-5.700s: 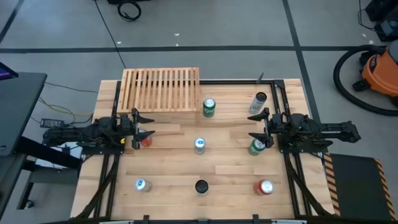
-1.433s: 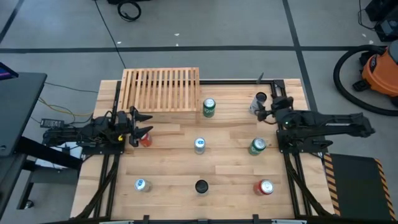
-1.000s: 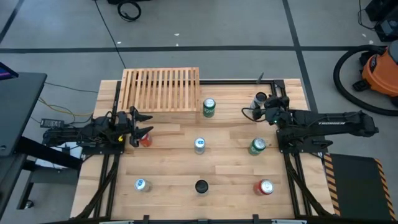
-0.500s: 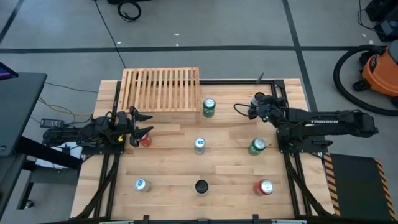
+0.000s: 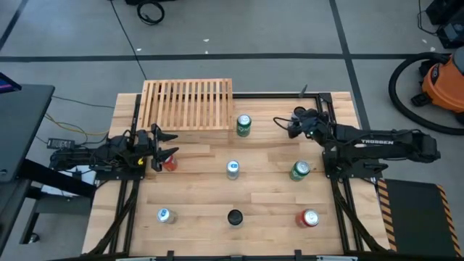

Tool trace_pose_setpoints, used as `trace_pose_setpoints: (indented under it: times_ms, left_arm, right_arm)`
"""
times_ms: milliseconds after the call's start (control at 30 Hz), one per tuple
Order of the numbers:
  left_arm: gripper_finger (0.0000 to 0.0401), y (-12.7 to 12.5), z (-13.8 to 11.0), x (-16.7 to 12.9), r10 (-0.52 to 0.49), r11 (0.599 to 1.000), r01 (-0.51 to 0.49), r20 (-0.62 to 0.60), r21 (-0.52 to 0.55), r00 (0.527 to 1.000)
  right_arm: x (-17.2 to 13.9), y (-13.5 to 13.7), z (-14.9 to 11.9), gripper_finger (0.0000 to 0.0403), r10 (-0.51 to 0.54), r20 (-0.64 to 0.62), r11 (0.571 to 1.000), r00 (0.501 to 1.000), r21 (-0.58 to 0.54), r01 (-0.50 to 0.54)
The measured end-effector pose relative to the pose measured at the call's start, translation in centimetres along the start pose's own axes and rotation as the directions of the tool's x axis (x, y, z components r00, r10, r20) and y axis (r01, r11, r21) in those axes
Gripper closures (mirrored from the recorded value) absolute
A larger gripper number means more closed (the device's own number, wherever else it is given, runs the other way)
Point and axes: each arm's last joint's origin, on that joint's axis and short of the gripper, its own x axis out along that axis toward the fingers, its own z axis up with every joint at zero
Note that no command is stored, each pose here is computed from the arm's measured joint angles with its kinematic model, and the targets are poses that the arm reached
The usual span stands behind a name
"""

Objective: Place canned beverage on shelf
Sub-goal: Put the top White-blue soda can on the shelf

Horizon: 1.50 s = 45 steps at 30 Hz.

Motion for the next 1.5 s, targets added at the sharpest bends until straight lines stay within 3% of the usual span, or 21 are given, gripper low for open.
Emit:
trace_pose_setpoints:
  times_ms: [267, 667, 967, 1267, 1500]
  left_arm:
    - [0.0152, 0.0, 0.0, 0.0, 0.000, 1.000, 0.000, 0.000, -0.010, 1.000]
    - [0.0152, 0.0, 0.0, 0.0, 0.001, 1.000, -0.001, 0.000, -0.027, 1.000]
    - [0.0152, 0.1, 1.7, -0.2, 0.048, 0.999, -0.049, -0.070, -0.017, 0.996]
    - [0.0152, 0.1, 4.6, -0.7, 0.073, 0.997, -0.073, -0.054, -0.011, 0.996]
    - [0.0152, 0.5, 6.6, -1.5, 0.158, 0.987, -0.159, -0.092, 0.004, 0.983]
  right_arm:
    - [-1.1, 0.9, 3.6, 0.0149, 0.091, 0.062, 0.996, 0.994, -0.018, -0.090]
    - [-2.5, 3.8, 12.8, 0.0149, 0.138, 0.179, 0.984, 0.974, -0.138, -0.114]
    - [-0.2, 6.5, 18.7, 0.0149, 0.227, 0.166, 0.963, 0.960, -0.186, -0.195]
    - [3.0, 10.3, 22.7, 0.0148, 0.289, 0.146, 0.934, 0.946, -0.261, -0.245]
    - [4.6, 12.9, 25.7, 0.0146, 0.353, 0.132, 0.906, 0.926, -0.294, -0.304]
